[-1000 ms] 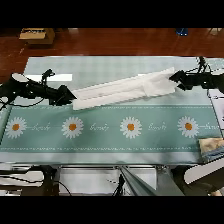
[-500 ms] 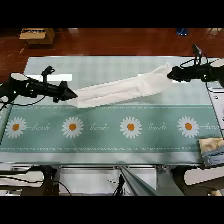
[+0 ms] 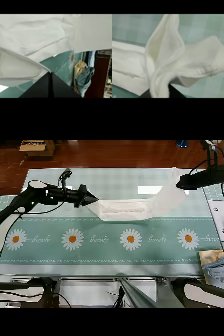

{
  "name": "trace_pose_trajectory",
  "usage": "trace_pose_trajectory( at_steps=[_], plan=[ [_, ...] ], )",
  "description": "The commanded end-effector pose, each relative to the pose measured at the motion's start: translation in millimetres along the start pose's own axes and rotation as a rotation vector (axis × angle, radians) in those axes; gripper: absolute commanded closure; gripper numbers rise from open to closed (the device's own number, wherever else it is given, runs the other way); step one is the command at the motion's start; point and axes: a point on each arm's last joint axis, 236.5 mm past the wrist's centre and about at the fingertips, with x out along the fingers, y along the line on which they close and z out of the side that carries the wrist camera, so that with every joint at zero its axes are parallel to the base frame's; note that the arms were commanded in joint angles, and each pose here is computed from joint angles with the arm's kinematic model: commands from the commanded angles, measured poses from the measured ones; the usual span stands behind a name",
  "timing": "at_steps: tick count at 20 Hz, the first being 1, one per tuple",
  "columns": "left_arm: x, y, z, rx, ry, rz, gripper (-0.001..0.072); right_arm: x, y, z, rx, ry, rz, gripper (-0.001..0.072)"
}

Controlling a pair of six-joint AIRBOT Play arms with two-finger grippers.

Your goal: Fold the shirts.

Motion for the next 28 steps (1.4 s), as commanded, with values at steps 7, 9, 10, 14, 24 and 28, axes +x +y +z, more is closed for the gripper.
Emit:
trace_pose_trajectory(
  at_steps=[7, 9, 10, 14, 24, 28],
  plan=[
    [-37, 53, -40, 0.083, 0.214, 0.151, 0.0685, -41, 21, -3, 0.014, -0.031, -0.031, 0.0669],
    [-65, 92, -47, 0.054, 0.26, 0.278, 0.0643, -45, 23, -2, 0.014, -0.037, -0.031, 0.0669],
    [-79, 108, -45, 0.019, 0.257, 0.327, 0.0622, -46, 24, -3, 0.014, -0.037, -0.028, 0.0669],
    [-117, 126, -35, -0.123, 0.191, 0.325, 0.0358, -46, 31, -7, 0.02, -0.019, 0.001, 0.0669],
    [5, -14, -24, 0.053, 0.074, 0.01, 0.0688, -49, 46, 0, 0.037, -0.054, 0.06, 0.0669],
    [70, -31, -55, -0.025, 0.118, -0.017, 0.0688, -66, 59, 5, 0.03, -0.1, 0.087, 0.0669]
  ],
)
